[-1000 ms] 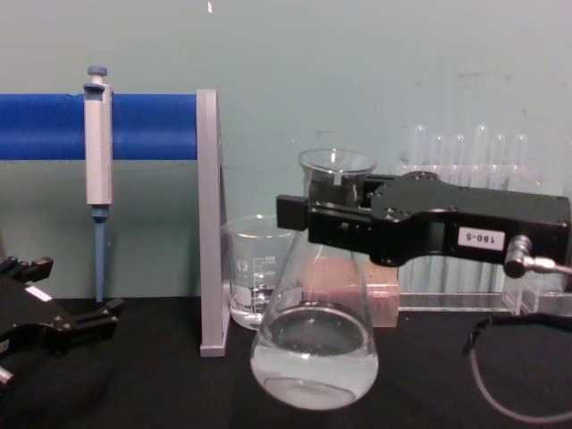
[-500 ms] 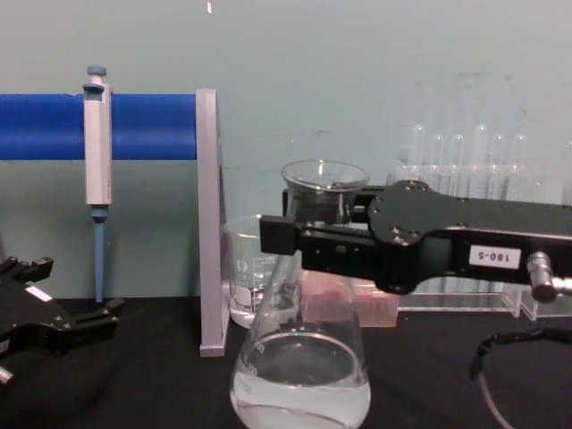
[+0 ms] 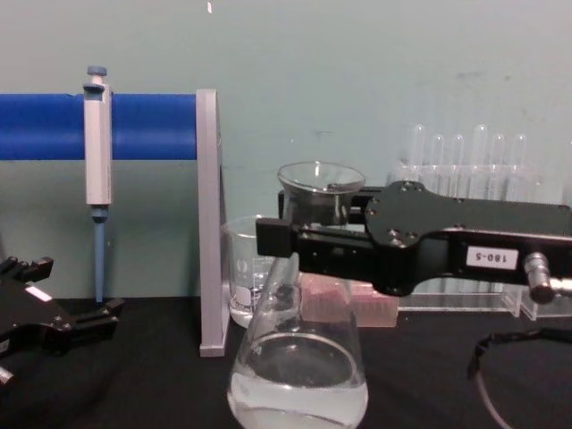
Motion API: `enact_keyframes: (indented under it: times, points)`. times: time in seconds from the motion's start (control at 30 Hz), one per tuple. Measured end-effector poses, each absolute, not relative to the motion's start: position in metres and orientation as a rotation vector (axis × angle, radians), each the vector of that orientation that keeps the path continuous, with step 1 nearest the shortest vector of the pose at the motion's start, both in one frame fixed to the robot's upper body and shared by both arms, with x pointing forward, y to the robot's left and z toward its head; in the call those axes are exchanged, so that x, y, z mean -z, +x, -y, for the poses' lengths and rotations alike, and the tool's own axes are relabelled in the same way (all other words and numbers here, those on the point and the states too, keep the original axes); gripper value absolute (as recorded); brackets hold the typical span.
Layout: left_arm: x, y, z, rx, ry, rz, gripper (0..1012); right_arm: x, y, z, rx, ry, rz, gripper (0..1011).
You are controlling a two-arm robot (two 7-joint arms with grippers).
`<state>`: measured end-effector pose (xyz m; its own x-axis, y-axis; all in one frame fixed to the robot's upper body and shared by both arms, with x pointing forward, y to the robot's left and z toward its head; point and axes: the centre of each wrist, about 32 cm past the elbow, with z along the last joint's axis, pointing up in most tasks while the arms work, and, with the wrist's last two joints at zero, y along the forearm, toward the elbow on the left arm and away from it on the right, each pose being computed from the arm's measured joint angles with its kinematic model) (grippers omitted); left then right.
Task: Grasp the erlenmeyer flask with one hand, shake it three times, then place it back.
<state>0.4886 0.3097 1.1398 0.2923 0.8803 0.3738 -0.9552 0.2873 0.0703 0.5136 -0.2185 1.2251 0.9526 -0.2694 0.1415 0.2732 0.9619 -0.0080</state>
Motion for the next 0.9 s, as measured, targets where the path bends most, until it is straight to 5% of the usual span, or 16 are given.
enact_keyframes:
  times: [0.37,0.9]
  points:
    - [-1.1398,0.4886,-0.3097,-1.248,0.305,0.285,1001,-1.2242,0.5149,0.2187,0.396,-0.010,0.134,449]
    - [-1.1398,0.4886,-0.3097,-1.248,0.305,0.285,1001,-1.2194,0.5146,0.2216,0.767,0.024,0.126,449]
